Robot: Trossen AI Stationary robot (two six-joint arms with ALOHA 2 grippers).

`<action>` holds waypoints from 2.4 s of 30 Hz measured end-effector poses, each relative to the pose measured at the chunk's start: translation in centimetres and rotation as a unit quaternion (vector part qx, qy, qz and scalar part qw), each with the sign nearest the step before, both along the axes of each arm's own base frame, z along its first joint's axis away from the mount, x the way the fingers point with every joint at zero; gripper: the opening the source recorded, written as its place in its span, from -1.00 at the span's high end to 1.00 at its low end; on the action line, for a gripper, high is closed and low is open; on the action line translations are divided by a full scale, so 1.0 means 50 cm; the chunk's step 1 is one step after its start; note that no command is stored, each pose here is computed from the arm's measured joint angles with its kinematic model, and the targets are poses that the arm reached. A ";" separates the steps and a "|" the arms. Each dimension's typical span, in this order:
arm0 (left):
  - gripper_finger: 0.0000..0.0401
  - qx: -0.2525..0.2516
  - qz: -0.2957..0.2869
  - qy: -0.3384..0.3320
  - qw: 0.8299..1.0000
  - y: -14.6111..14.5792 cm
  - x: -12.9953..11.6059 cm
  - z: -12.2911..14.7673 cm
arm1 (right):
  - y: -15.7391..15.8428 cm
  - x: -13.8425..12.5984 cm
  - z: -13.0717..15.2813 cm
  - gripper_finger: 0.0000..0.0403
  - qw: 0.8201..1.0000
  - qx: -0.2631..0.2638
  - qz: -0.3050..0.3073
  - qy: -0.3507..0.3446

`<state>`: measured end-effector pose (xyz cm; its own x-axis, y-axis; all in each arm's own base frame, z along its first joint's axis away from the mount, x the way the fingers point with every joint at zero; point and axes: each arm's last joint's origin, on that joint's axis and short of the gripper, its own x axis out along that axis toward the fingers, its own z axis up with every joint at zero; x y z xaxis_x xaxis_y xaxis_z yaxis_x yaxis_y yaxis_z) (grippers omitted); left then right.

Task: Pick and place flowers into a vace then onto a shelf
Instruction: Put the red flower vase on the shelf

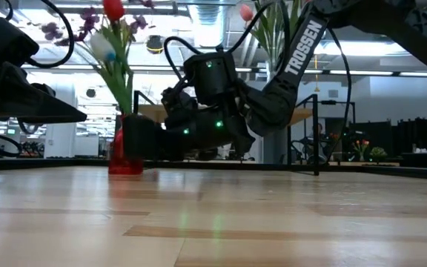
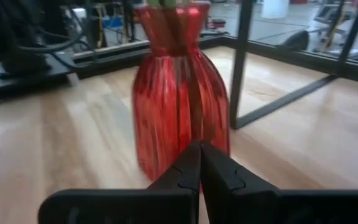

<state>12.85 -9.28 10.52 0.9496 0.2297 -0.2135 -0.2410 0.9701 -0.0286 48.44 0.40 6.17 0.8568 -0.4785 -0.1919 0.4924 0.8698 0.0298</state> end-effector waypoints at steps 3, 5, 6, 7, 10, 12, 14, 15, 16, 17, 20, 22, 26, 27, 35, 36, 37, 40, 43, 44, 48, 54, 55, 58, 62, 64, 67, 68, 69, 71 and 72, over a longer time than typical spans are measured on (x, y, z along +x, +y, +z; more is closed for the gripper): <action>-0.08 -0.002 -0.003 0.000 1.000 -0.001 0.001 0.001 | 0.006 0.001 0.001 1.00 1.000 0.002 0.012 -0.002; -0.08 -0.002 -0.003 0.000 1.000 -0.001 0.001 0.001 | 0.010 0.001 0.001 1.00 1.000 0.002 0.016 -0.001; -0.08 -0.002 -0.003 0.000 1.000 -0.001 0.001 0.001 | 0.013 0.001 0.001 1.00 1.000 0.003 0.019 -0.002; -0.08 -0.002 -0.003 0.000 1.000 -0.001 0.001 0.001 | 0.015 0.001 0.002 1.00 1.000 0.003 0.023 -0.002; -0.08 -0.005 -0.007 0.000 1.000 -0.002 0.001 0.001 | 0.024 0.008 0.010 1.00 0.999 -0.003 0.043 -0.005; -0.08 -0.009 -0.006 -0.002 1.000 -0.002 0.001 0.002 | 0.030 0.015 0.018 1.00 0.999 -0.011 0.051 -0.008; -0.08 -0.013 -0.011 -0.002 1.000 -0.003 0.002 0.002 | 0.032 0.021 0.026 1.00 0.998 -0.020 0.055 -0.007; -0.08 -0.015 -0.014 -0.003 1.000 -0.003 0.002 0.003 | 0.033 0.024 0.029 1.00 0.998 -0.023 0.059 -0.007; -0.08 -0.017 -0.014 -0.003 1.000 -0.004 0.002 0.003 | 0.033 0.028 0.033 1.00 0.997 -0.023 0.066 -0.007; -0.08 -0.020 -0.015 -0.003 1.000 -0.004 0.002 0.003 | 0.033 0.032 0.037 1.00 0.997 -0.022 0.073 -0.006; -0.08 -0.028 -0.022 -0.002 0.999 -0.005 0.002 0.003 | 0.033 0.039 0.039 1.00 0.996 -0.020 0.083 0.007; -0.08 -0.033 -0.023 -0.003 0.999 -0.005 0.002 0.003 | 0.034 0.039 0.037 1.00 0.996 -0.028 0.084 0.020; -0.08 -0.036 -0.027 -0.002 0.999 -0.006 0.003 0.003 | 0.062 0.034 0.032 1.00 0.995 -0.055 0.069 0.045; -0.08 -0.036 -0.027 -0.002 0.999 -0.006 0.003 0.003 | 0.070 0.032 0.030 1.00 0.995 -0.063 0.058 0.053; -0.08 -0.037 -0.031 0.000 0.999 -0.006 0.002 0.002 | 0.088 0.020 0.029 1.00 0.985 -0.131 -0.057 0.092; -0.08 -0.037 -0.031 0.000 0.999 -0.006 0.002 0.002 | 0.081 0.020 0.029 1.00 0.985 -0.132 -0.065 0.093; -0.08 -0.037 -0.031 0.000 0.999 -0.006 0.002 0.002 | 0.072 0.021 0.029 1.00 0.985 -0.130 -0.069 0.094; -0.08 -0.037 -0.031 0.001 0.999 -0.006 0.002 0.002 | 0.039 0.022 0.025 1.00 0.984 -0.119 -0.083 0.099; -0.08 -0.036 -0.030 0.001 0.999 -0.006 0.002 0.002 | 0.008 0.024 0.022 1.00 0.985 -0.113 -0.078 0.107; -0.08 -0.035 -0.030 0.002 0.999 -0.006 0.002 0.001 | -0.001 0.025 0.021 1.00 0.986 -0.109 -0.071 0.106; -0.08 -0.035 -0.028 0.001 0.999 -0.006 0.002 0.001 | -0.026 0.028 0.020 1.00 0.989 -0.101 -0.028 0.107; -0.08 -0.032 -0.021 0.000 0.999 -0.005 0.002 0.001 | -0.038 0.031 0.020 1.00 0.988 -0.108 0.006 0.110; -0.08 -0.031 -0.021 0.001 0.999 -0.005 0.002 0.001 | -0.036 0.031 0.021 1.00 0.988 -0.108 0.011 0.108; -0.08 -0.031 -0.021 0.001 0.999 -0.004 0.002 0.000 | -0.022 0.033 0.023 1.00 0.988 -0.109 0.026 0.102; -0.08 -0.031 -0.021 0.001 0.999 -0.004 0.002 0.000 | 0.000 0.033 0.024 1.00 0.988 -0.112 0.040 0.100; -0.08 -0.033 -0.020 0.001 0.999 -0.004 0.002 0.000 | 0.010 0.033 0.024 1.00 0.987 -0.117 0.046 0.102; -0.08 -0.034 -0.020 0.001 0.999 -0.004 0.002 0.000 | 0.023 0.033 0.025 1.00 0.987 -0.118 0.053 0.098; -0.08 -0.034 -0.020 0.001 0.999 -0.004 0.002 0.000 | 0.027 0.033 0.026 1.00 0.987 -0.117 0.059 0.094; -0.08 -0.035 -0.020 0.001 0.999 -0.004 0.002 0.000 | 0.030 0.034 0.027 1.00 0.987 -0.116 0.064 0.090; -0.08 -0.035 -0.020 0.001 0.999 -0.004 0.002 0.000 | 0.035 0.038 0.032 1.00 0.987 -0.116 0.069 0.086; -0.08 -0.035 -0.020 0.000 0.999 -0.005 0.002 0.001 | 0.038 0.041 0.036 1.00 0.987 -0.116 0.072 0.082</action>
<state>12.95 -9.51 10.55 0.9574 0.1764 -0.2287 -0.2027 0.9744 -0.0970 50.48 2.30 7.97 0.8854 -0.4018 -0.2338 0.3450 0.9050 -0.2489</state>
